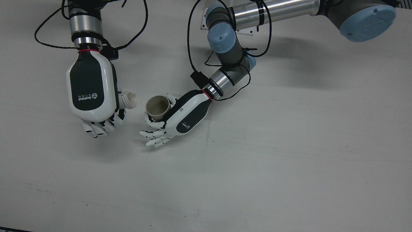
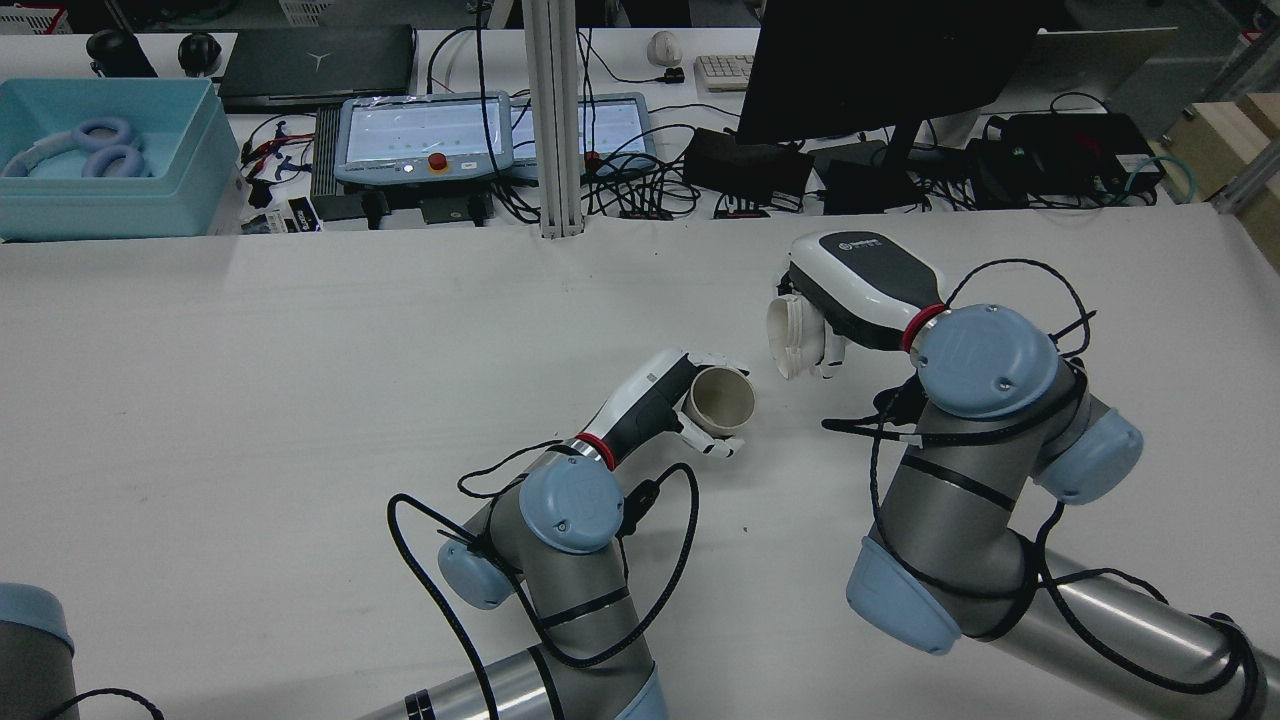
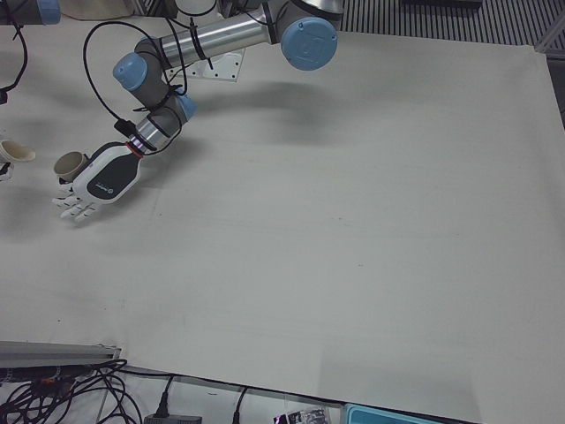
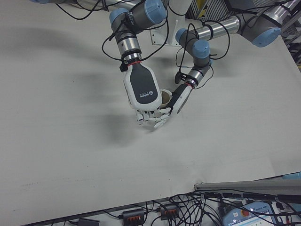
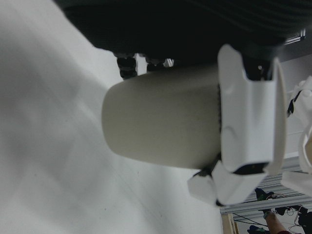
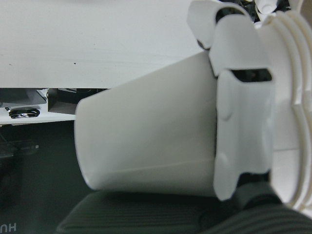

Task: Pour water
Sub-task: 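Tilt the right hand's cup over the left hand's cup to pour, then withdraw the right hand and carry the left hand's cup back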

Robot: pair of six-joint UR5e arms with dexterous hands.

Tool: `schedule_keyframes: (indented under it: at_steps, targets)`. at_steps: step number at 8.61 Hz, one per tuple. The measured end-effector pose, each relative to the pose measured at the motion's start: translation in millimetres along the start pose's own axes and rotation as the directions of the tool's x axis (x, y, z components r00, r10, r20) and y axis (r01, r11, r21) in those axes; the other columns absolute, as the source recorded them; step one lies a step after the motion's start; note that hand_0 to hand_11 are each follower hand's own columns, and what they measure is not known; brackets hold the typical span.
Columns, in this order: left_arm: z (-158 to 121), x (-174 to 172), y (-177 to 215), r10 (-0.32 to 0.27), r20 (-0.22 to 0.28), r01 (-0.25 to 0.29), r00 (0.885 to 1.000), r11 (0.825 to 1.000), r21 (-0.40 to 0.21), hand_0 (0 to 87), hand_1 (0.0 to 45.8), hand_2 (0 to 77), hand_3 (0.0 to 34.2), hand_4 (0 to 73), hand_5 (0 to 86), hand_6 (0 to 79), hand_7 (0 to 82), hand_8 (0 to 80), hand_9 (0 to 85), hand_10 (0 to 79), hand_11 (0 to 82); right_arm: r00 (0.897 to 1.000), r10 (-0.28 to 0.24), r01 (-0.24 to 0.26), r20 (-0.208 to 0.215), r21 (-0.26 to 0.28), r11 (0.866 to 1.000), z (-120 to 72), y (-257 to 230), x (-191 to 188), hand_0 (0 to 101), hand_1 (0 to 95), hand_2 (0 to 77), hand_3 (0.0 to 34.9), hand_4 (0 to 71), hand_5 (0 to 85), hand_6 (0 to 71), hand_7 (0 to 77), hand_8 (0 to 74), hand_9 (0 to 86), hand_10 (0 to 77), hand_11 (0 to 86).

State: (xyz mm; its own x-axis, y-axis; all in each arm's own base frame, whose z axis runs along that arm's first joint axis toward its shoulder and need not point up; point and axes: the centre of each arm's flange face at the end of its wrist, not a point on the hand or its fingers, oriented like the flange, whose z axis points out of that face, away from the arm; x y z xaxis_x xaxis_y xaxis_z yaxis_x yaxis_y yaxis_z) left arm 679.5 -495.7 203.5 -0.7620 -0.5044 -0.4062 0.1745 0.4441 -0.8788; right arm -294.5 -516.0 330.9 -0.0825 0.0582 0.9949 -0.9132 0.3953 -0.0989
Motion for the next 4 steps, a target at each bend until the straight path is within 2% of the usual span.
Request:
schedule_keyframes:
  at_steps: [1,2,3,4]
  targets:
    - [0,3,-5,0.005,-0.003,-0.005,1.000,1.000,0.004,64.7,18.5,40.9,3.4,51.8,36.5,22.4,23.5,10.4,9.8,6.0,9.8,1.000,-0.011,0.011,-0.013,0.003,1.000,4.2,2,4,80,2.7,35.5,0.0,66.5,52.4,64.4,69.3,38.7,48.5,22.9,37.1]
    - [2,10,-7,0.007,-0.008,-0.007,1.000,1.000,0.002,64.5,18.5,40.9,3.3,51.8,36.5,22.4,23.5,10.4,9.8,6.0,9.8,1.000,-0.006,0.006,0.000,0.004,1.000,2.3,0,-1,80,2.7,35.5,0.0,67.1,51.8,63.8,69.3,38.7,48.5,24.0,38.2]
    - [3,23,-7,0.005,-0.017,-0.005,1.000,1.000,-0.007,64.4,18.5,40.9,3.3,51.8,36.5,22.4,23.5,10.4,9.8,6.0,9.8,0.999,0.025,-0.026,0.046,0.020,0.999,-12.1,-16,-14,80,4.4,38.2,0.0,66.5,51.8,58.4,2.7,38.2,46.9,24.5,38.2]
    - [5,39,-3,0.000,-0.016,0.000,1.000,1.000,-0.030,64.4,18.5,40.9,3.3,51.8,36.5,22.4,23.5,10.4,9.8,6.0,9.8,0.989,0.100,-0.106,0.111,0.050,0.993,-38.9,-50,-27,80,4.4,38.2,0.0,66.5,52.4,58.4,2.7,38.2,46.9,24.5,38.2]
